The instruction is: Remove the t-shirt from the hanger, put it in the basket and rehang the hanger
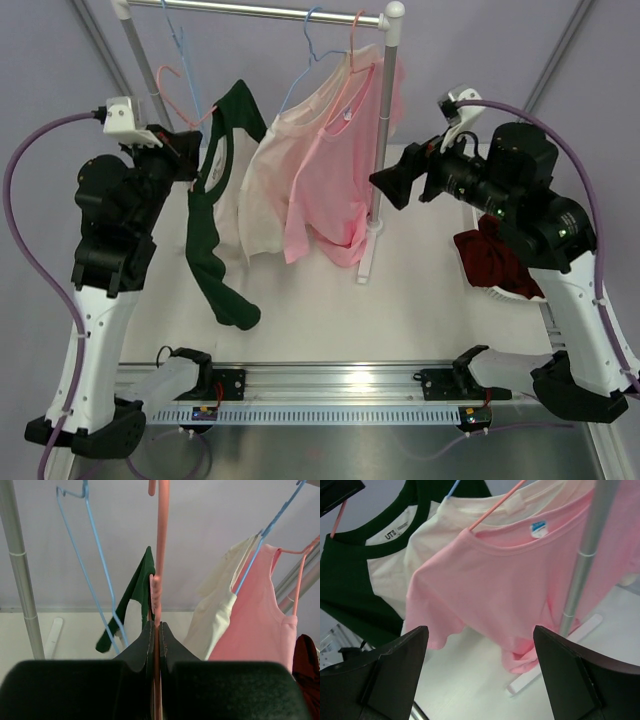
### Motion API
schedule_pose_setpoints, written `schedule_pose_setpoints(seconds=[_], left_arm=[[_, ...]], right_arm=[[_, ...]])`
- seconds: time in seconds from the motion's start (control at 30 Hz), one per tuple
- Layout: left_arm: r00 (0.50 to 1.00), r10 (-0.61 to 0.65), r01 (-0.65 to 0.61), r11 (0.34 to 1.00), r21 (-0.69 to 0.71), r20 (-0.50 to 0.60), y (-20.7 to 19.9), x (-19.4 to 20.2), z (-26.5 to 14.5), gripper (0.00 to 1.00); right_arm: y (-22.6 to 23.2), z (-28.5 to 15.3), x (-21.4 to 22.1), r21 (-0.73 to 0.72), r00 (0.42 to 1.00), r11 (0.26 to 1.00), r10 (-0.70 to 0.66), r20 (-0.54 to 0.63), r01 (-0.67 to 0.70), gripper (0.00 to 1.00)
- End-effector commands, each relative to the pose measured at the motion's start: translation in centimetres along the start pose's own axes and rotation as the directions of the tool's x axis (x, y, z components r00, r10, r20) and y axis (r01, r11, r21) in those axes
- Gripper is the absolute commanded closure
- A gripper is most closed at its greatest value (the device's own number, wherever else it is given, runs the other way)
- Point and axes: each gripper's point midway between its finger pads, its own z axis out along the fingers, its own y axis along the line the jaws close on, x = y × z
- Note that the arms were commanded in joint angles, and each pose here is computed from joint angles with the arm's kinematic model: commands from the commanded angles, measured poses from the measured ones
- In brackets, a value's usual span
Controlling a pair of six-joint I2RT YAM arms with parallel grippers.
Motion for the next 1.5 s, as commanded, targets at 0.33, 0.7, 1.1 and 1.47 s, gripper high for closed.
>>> schedule_pose_setpoints(seconds=[0.33,0.7,1.1,1.47], left_arm=[[0.992,-0.116,0.112,0.989,-0.093,-0.043,2.1,4.6,-7.6,1.00],[0.967,-0.219,0.125,0.849,-0.514,-0.128,9.2,10.1,-6.3,1.00],[0.961,-0.274,0.195,0.582,-0.789,0.035,14.0,9.6,-5.9,1.00],[0.958,-0.271,0.223,0.517,-0.826,0.089,14.7,8.9,-6.0,1.00]], right_arm=[[8.2,2.6,6.4,-0.294,0.989,0.955,-0.016,-0.144,-0.027,0.05],[16.9,6.4,10.9,-0.529,0.974,0.847,-0.069,-0.216,-0.057,0.05],[23.7,9.6,12.9,-0.691,0.979,0.720,-0.093,-0.183,-0.061,0.05],[27.5,12.8,16.0,-0.705,0.986,0.709,-0.101,-0.130,-0.021,0.06]])
